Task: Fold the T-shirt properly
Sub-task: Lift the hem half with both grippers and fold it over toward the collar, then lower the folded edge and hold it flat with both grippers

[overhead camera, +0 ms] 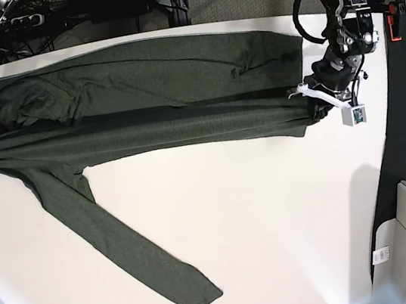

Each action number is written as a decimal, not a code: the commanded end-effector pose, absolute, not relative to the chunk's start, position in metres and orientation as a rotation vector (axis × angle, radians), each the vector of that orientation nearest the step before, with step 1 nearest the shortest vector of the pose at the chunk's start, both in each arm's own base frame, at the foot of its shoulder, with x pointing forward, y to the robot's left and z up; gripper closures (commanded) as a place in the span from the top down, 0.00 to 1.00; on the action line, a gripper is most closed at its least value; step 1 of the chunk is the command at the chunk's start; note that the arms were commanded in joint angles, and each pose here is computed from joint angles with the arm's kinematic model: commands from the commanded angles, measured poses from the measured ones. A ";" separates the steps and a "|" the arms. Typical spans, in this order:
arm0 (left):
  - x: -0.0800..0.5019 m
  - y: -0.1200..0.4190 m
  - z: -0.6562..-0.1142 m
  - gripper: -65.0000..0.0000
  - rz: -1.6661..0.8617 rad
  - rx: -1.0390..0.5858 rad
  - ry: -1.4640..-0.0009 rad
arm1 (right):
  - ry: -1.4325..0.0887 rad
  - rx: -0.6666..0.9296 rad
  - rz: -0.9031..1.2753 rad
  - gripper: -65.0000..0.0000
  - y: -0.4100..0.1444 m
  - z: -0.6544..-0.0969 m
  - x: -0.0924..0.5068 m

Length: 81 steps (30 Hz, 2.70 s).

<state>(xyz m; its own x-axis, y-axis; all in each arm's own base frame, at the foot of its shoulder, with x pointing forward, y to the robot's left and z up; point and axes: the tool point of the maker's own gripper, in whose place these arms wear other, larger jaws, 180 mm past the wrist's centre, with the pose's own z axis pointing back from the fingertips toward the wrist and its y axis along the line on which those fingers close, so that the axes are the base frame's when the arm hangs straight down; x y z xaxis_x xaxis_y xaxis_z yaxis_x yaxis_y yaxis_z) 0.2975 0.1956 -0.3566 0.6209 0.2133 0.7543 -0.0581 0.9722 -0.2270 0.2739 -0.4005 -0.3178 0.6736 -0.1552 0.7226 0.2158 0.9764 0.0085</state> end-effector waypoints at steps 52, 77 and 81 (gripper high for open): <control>0.236 0.181 -0.381 0.00 0.086 -0.190 -0.637 | -0.759 -0.108 -0.150 0.01 -0.398 -0.316 0.241; 0.235 0.180 -0.380 0.00 0.085 -0.195 -0.638 | -0.964 -0.080 -0.198 0.01 -0.390 -0.271 0.305; 0.235 0.180 -0.380 0.00 0.085 -0.195 -0.638 | -0.967 -0.062 -0.192 0.01 -0.386 -0.273 0.311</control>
<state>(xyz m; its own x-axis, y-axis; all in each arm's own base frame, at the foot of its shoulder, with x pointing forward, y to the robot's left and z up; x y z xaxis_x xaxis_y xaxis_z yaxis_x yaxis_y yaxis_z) 0.2301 0.1780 -0.3885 0.8176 0.1488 0.5562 -0.0319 0.9762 -0.2144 0.3045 -0.3815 -0.2903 0.5903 -0.1580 0.7916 0.1964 0.9793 0.0490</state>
